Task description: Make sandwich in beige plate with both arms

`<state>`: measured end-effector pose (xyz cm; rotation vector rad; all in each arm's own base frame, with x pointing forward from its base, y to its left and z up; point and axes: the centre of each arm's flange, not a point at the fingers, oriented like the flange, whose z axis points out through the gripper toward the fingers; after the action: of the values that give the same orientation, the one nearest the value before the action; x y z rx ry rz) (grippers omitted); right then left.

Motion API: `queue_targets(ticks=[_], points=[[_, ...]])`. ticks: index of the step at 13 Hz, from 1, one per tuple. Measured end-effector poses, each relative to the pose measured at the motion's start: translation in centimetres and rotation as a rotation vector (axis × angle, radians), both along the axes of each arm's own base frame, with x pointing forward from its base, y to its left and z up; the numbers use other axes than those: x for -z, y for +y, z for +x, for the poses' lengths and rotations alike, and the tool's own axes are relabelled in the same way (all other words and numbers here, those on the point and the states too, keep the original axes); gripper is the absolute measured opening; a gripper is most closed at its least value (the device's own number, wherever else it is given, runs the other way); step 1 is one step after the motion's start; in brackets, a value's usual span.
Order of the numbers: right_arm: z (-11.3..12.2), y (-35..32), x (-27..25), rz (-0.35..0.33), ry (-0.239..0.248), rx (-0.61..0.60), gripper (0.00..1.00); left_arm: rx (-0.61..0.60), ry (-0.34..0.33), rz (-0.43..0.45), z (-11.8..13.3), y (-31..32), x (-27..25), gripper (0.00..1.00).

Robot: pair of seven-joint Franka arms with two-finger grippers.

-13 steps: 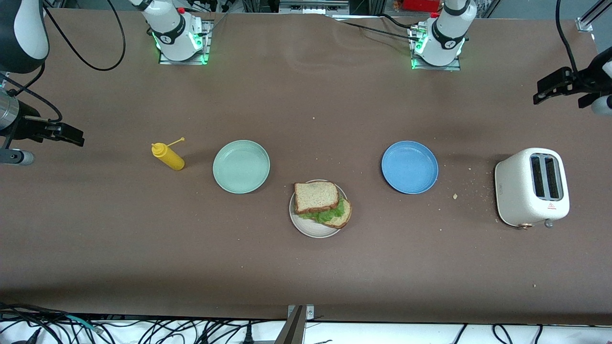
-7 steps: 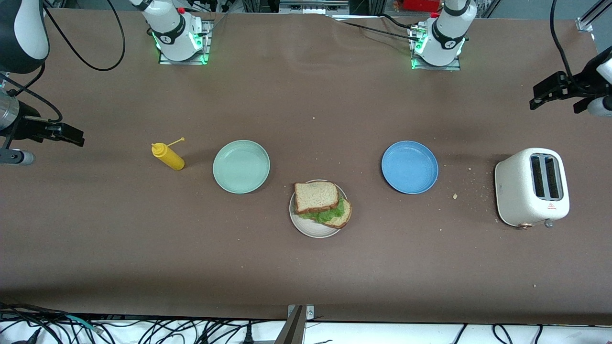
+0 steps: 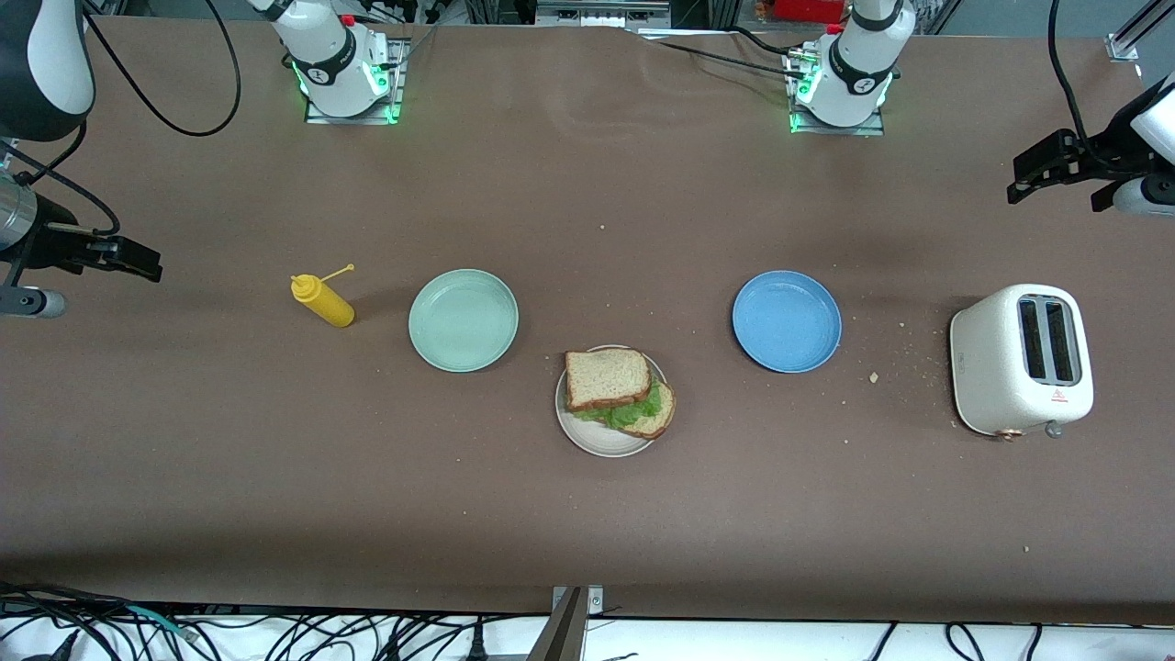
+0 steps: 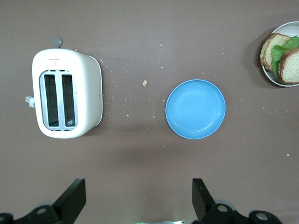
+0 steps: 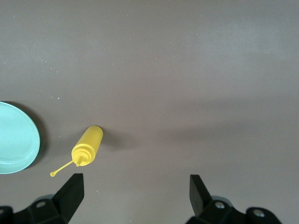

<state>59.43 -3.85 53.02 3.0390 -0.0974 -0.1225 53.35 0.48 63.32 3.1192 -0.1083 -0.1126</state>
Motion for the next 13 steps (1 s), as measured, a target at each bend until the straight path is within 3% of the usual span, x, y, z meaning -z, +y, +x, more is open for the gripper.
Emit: queue_targets(ticks=[6,13], points=[[0.0,0.0,0.0,0.0,-0.001,-0.001,1.0,-0.009,0.047,0.001,0.2,0.4,1.3,1.0],[0.0,0.0,0.0,0.0,-0.003,0.001,1.0,-0.015,0.056,0.001,0.4,0.7,1.8,1.0]])
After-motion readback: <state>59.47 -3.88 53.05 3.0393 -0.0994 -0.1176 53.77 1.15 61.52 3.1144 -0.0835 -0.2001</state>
